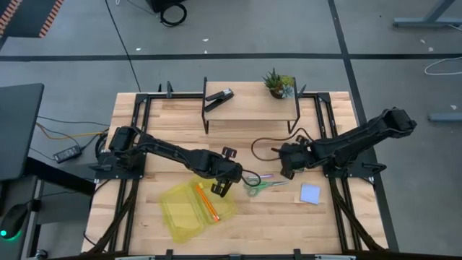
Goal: Pack school essentials
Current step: Put the yellow crayon box into the supply box
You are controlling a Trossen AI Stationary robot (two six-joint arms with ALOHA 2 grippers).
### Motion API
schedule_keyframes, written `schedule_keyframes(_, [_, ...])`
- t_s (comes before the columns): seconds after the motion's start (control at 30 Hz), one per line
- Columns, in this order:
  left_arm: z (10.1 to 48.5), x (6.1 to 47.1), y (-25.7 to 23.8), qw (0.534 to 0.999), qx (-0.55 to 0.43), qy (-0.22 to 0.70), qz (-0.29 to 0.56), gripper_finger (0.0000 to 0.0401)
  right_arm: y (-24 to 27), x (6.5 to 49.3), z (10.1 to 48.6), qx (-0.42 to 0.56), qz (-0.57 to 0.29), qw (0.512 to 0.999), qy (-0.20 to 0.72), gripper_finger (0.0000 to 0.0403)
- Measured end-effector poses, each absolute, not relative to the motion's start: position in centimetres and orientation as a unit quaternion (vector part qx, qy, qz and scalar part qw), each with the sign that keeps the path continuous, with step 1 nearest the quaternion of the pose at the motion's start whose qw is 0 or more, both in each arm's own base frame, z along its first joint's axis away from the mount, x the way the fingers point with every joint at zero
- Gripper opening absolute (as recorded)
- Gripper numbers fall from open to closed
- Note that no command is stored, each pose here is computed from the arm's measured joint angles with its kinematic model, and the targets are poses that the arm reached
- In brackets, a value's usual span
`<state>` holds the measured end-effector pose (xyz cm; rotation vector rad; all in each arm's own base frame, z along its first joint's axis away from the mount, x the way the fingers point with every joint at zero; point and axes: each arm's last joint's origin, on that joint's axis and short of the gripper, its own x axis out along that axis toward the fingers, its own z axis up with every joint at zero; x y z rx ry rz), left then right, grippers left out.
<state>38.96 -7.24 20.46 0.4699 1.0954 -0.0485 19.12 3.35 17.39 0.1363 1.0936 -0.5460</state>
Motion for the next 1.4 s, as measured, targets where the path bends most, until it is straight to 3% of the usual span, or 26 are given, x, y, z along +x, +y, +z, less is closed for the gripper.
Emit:
schedule_keyframes(0.13, [20.5, 39.1, -6.7, 0.820, 0.247, 0.516, -0.024, 0.0115, 2.9, 18.0, 17.2, 0.101, -0.317, 0.779, 0.531, 0.0211])
schedule_keyframes(0.37, [20.9, 39.2, -5.0, 0.803, 0.298, 0.516, 0.006, 0.0098, 3.0, 17.6, 17.2, 0.166, -0.344, 0.759, 0.527, 0.0283])
schedule_keyframes(0.67, [23.2, 36.2, -4.0, 0.848, 0.289, 0.444, 0.030, 0.0063, 3.1, 16.3, 17.1, 0.241, -0.373, 0.690, 0.572, 0.0362])
schedule_keyframes(1.0, [25.5, 29.7, -3.8, 0.923, 0.225, 0.304, 0.067, 0.0062, 2.6, 16.8, 17.2, 0.320, -0.427, 0.669, 0.518, 0.0384])
schedule_keyframes(1.4, [25.7, 24.4, -6.0, 0.954, 0.186, 0.229, 0.057, 0.0055, 2.2, 17.5, 15.5, 0.338, -0.510, 0.644, 0.459, 0.0384])
